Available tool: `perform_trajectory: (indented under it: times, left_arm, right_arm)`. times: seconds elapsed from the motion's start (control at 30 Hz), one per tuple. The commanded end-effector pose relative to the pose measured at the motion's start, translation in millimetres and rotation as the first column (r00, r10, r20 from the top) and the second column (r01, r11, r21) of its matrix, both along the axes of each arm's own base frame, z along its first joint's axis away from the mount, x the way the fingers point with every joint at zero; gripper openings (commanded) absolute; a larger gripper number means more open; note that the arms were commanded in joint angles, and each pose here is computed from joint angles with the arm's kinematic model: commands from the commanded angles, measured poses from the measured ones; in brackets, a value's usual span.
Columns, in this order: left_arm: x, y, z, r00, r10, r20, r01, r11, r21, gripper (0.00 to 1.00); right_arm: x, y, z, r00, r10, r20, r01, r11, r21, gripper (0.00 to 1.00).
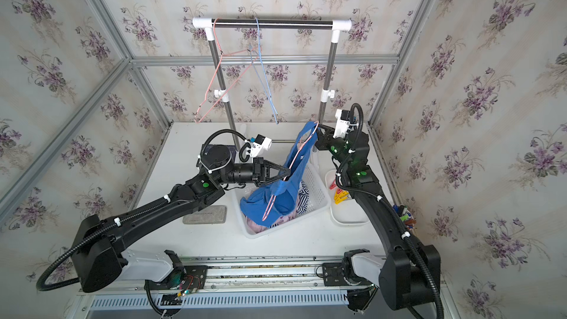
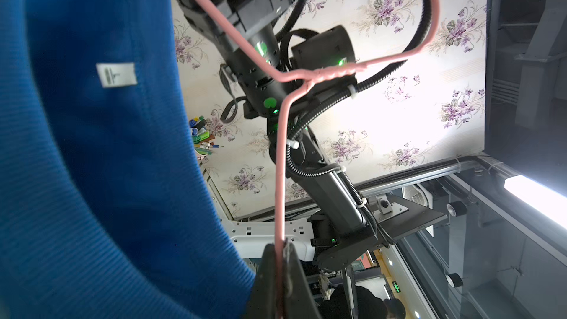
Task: Remove the clothespins securing tank tops to the hanger
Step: Remove the tank top from the hanger.
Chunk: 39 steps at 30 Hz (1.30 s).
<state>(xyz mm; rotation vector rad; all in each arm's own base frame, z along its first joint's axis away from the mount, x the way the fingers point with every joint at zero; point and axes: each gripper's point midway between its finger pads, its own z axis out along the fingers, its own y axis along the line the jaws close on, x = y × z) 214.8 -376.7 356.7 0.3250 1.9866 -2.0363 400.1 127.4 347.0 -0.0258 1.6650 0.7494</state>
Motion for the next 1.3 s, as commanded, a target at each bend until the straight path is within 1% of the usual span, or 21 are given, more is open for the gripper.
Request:
perform_trajectory:
  times: [0.0, 0.13, 0.3, 0.4, 0.5, 0.57, 0.7, 0.83, 0.97, 1.0, 1.03, 1.13, 1.2, 1.27]
  left_arm:
    - [-10, 1, 11, 0.998, -0.052, 0.024, 0.053, 0.997, -0.046, 0.0]
    - [-17, 5, 25, 0.997, -0.069, 0.045, 0.073, 0.994, -0.086, 0.0]
    - [-25, 12, 38, 0.994, -0.082, 0.072, 0.089, 0.99, -0.106, 0.0]
    - [-29, 15, 44, 0.992, -0.09, 0.086, 0.099, 0.988, -0.115, 0.0]
    - [-29, 16, 49, 0.992, -0.093, 0.09, 0.103, 0.987, -0.121, 0.0]
    - [-27, 17, 52, 0.992, -0.078, 0.096, 0.09, 0.987, -0.131, 0.0]
    - [-20, 21, 70, 0.991, -0.054, 0.12, 0.074, 0.983, -0.166, 0.0]
    - [-4, 28, 94, 0.992, -0.016, 0.128, 0.041, 0.98, -0.195, 0.0]
    - [9, 22, 109, 0.99, -0.017, 0.14, 0.044, 0.98, -0.194, 0.0]
    - [11, 20, 111, 0.989, -0.016, 0.144, 0.045, 0.979, -0.197, 0.0]
    - [19, 14, 106, 0.991, -0.011, 0.134, 0.037, 0.982, -0.188, 0.0]
    - [30, 6, 106, 0.99, 0.004, 0.144, 0.023, 0.982, -0.186, 0.0]
    - [35, 2, 105, 0.99, 0.002, 0.144, 0.025, 0.982, -0.186, 0.0]
    - [39, 0, 106, 0.989, 0.008, 0.145, 0.021, 0.98, -0.196, 0.0]
  right_arm:
    - [12, -6, -1, 0.999, -0.041, -0.016, 0.041, 0.998, -0.04, 0.0]
    - [27, -10, -8, 0.997, -0.058, -0.046, 0.056, 0.997, -0.045, 0.0]
    - [44, -18, -22, 0.994, -0.071, -0.084, 0.066, 0.996, -0.057, 0.0]
    - [48, -26, -28, 0.993, -0.073, -0.097, 0.07, 0.997, -0.041, 0.0]
    - [51, -30, -37, 0.99, -0.078, -0.121, 0.072, 0.996, -0.053, 0.0]
    - [48, -26, -43, 0.99, -0.055, -0.13, 0.049, 0.998, -0.05, 0.0]
    - [36, -25, -61, 0.988, -0.04, -0.15, 0.036, 0.999, -0.031, 0.0]
    - [22, -28, -74, 0.986, -0.055, -0.154, 0.053, 0.998, -0.016, 0.0]
    - [0, -24, -75, 0.993, -0.018, -0.113, 0.023, 0.999, 0.043, 0.0]
    - [-7, -22, -76, 0.995, -0.01, -0.102, 0.015, 0.999, 0.053, 0.0]
    - [-16, -20, -76, 0.997, -0.001, -0.083, 0.005, 0.998, 0.056, 0.0]
    - [-43, -6, -68, 0.999, 0.036, -0.022, -0.035, 0.999, 0.042, 0.0]
    - [-63, 10, -64, 0.996, 0.084, 0.01, -0.084, 0.996, 0.023, 0.0]
    - [-82, 24, -66, 0.992, 0.129, 0.017, -0.129, 0.992, 0.006, 0.0]
